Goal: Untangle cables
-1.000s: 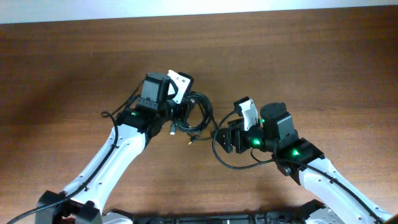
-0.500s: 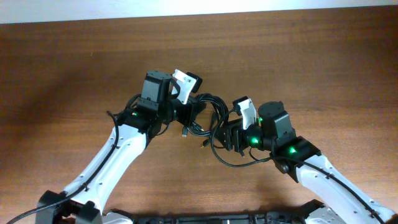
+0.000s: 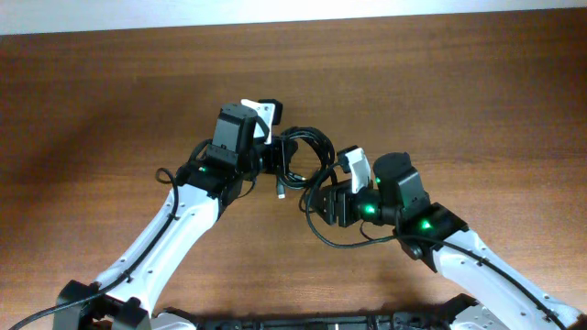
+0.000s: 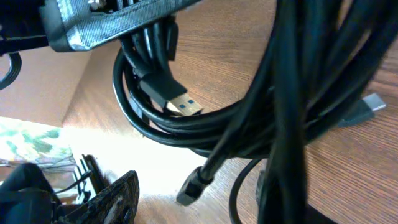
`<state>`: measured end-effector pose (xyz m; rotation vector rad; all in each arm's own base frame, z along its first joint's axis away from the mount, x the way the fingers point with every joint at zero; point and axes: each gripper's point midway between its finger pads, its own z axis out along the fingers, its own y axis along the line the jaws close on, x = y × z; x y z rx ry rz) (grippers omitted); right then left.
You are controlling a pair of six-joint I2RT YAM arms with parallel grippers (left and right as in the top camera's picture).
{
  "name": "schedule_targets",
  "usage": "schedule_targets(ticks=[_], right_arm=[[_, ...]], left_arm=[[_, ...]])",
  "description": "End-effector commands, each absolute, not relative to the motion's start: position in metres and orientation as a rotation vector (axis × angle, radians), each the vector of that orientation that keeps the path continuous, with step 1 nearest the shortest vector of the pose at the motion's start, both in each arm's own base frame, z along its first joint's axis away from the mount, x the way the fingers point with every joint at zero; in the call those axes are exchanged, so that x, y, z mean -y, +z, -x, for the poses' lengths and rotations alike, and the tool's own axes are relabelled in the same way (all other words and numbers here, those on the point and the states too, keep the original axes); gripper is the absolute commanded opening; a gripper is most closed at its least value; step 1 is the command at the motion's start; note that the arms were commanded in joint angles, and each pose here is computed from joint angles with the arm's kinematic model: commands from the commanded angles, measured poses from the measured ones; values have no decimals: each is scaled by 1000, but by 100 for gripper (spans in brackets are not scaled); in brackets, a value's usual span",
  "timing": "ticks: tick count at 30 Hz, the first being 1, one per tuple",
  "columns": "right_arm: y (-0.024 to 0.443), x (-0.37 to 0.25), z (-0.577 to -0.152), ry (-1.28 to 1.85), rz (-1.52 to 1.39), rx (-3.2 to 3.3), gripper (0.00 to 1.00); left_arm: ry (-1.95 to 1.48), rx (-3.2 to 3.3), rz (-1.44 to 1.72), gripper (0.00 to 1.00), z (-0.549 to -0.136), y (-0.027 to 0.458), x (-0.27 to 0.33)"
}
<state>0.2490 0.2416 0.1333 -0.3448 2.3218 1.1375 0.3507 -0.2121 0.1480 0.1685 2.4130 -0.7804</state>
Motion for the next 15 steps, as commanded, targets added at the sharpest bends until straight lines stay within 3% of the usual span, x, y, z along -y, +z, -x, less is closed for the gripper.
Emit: schedule_targets(ticks=[1, 3, 5, 7, 8, 15], right_arm=[[137, -242, -260, 1053, 320, -2301, 56], [134, -237, -267, 995, 285, -2302, 53], [132, -233, -271, 958, 263, -2301, 43], [132, -233, -272, 955, 262, -2300, 22], [133, -233, -272, 957, 262, -2300, 7], [158, -254, -241, 1205, 414, -2251, 4]], left_arm=[[-820, -2380, -96, 0, -353, 166, 216], [-821, -2380, -100, 0, -352, 166, 217], [-819, -2379, -106, 0, -352, 166, 217], [-806, -2375, -120, 0, -353, 166, 216], [-802, -2373, -124, 0, -353, 166, 216], [-499, -2292, -351, 0, -368, 162, 195]])
